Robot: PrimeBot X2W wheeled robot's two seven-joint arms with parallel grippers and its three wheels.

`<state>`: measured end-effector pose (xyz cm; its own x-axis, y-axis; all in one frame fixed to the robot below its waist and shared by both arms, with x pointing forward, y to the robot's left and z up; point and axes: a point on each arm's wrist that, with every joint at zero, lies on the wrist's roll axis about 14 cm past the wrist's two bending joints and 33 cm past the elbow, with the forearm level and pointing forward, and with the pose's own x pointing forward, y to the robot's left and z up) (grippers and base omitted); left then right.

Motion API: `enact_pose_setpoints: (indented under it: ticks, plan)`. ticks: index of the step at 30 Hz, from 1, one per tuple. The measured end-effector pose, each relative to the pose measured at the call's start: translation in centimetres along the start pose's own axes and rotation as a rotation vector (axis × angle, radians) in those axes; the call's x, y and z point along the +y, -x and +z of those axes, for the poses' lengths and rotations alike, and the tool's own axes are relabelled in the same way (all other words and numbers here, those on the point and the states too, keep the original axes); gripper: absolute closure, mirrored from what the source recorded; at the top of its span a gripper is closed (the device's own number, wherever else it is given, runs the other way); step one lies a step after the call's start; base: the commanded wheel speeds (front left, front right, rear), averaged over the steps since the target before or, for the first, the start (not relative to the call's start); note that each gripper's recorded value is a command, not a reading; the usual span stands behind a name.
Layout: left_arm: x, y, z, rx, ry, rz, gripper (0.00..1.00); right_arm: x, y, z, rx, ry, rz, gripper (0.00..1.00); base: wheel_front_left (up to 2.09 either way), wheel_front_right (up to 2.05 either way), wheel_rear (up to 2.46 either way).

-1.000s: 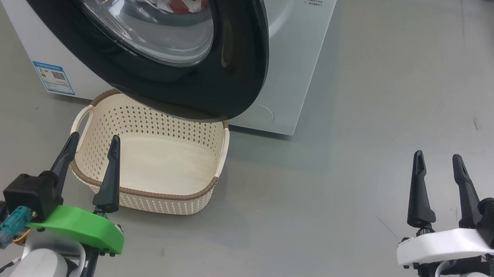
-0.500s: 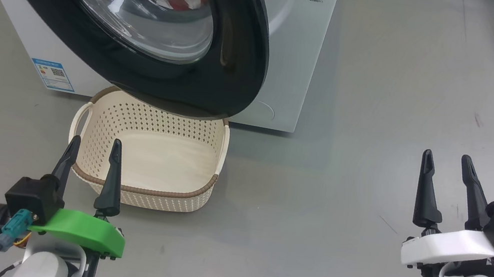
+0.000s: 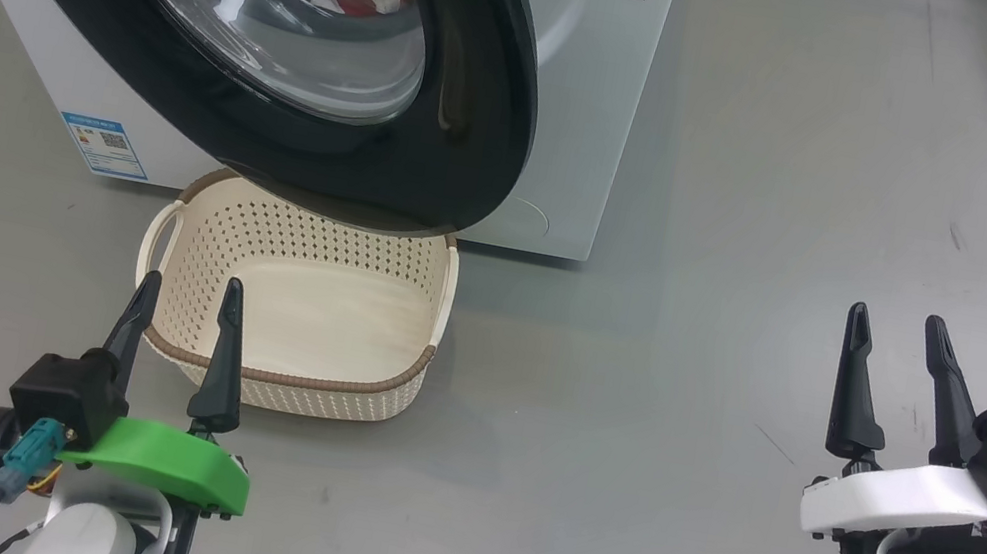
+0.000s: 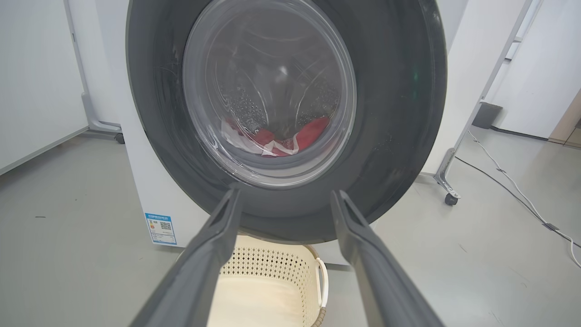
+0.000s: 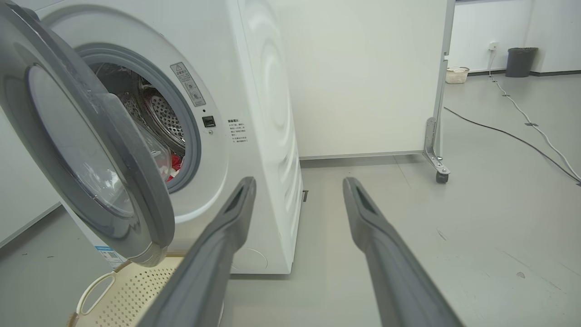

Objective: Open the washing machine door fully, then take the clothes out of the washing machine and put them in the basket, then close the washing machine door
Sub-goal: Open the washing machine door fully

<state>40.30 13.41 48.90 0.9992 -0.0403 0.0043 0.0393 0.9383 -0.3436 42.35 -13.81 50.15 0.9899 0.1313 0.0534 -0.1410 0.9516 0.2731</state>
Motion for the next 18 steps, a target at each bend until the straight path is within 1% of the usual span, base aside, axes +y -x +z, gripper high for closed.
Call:
enact_pose_setpoints:
  ticks: [18]
  plan:
    - [0.18,0.05,-0.08,0.003,-0.001,0.004,0.0,0.12,-0.08,-0.2,0.001,-0.009,0.005,0.0,0.0,0.0,0.0]
